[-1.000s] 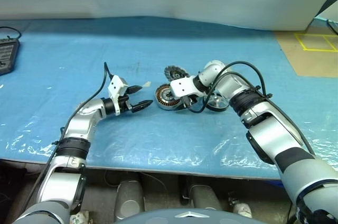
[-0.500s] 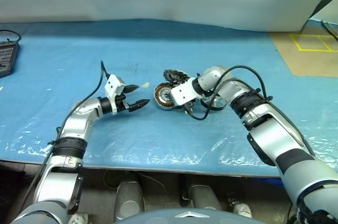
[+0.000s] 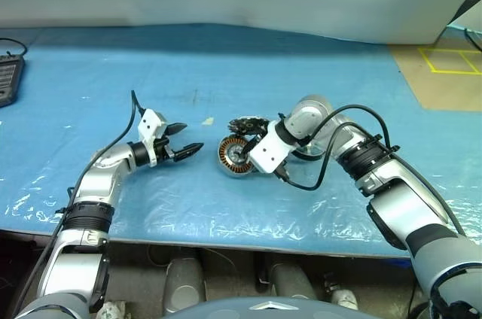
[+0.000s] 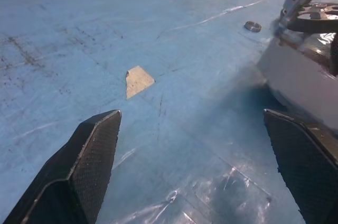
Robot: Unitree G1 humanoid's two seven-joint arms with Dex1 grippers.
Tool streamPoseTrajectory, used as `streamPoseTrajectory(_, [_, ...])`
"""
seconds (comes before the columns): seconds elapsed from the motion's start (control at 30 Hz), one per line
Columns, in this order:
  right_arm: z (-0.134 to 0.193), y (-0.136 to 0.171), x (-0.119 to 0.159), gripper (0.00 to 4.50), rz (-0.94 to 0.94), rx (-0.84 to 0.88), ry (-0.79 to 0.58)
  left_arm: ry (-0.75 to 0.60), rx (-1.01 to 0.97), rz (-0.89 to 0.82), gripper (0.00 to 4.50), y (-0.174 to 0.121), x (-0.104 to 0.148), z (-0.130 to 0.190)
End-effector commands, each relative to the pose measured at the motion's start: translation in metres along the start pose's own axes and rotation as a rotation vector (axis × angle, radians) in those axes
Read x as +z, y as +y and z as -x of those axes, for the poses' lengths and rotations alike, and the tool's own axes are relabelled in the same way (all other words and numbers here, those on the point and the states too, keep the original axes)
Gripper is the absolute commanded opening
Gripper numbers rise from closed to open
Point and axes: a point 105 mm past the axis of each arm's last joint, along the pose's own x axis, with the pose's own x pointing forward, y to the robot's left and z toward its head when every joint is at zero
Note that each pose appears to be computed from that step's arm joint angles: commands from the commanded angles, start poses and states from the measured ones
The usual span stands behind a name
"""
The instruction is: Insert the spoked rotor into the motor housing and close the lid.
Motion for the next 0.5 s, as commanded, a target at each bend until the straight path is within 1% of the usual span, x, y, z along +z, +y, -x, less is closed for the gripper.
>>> streamPoseTrajectory(0.03, [-0.001,0.002,0.011,1.99,0.027,0.024,-0.019,-0.032,0.004,-0.016,4.50,0.000,0.009,0.003])
streamPoseTrajectory(0.17, [-0.006,0.005,0.013,1.99,-0.026,0.033,-0.024,-0.028,0.005,-0.012,4.50,-0.002,0.008,0.004])
streamPoseTrajectory(0.27, [-0.010,0.009,0.002,1.99,-0.088,0.048,0.018,-0.027,0.005,-0.009,4.50,-0.003,0.007,0.004])
streamPoseTrajectory(0.33, [-0.010,0.009,-0.003,2.53,-0.110,0.034,0.036,-0.028,0.005,-0.008,4.50,-0.003,0.007,0.003])
streamPoseTrajectory(0.37, [-0.009,0.008,-0.003,2.71,-0.118,0.025,0.035,-0.028,0.005,-0.008,4.50,-0.003,0.007,0.003])
streamPoseTrajectory(0.4, [-0.007,0.006,-0.001,3.02,-0.122,0.005,0.030,-0.028,0.004,-0.007,4.50,-0.004,0.007,0.003])
streamPoseTrajectory(0.5, [0.002,-0.001,0.015,4.03,-0.163,-0.042,-0.059,-0.027,0.000,-0.007,4.50,-0.003,0.007,0.001])
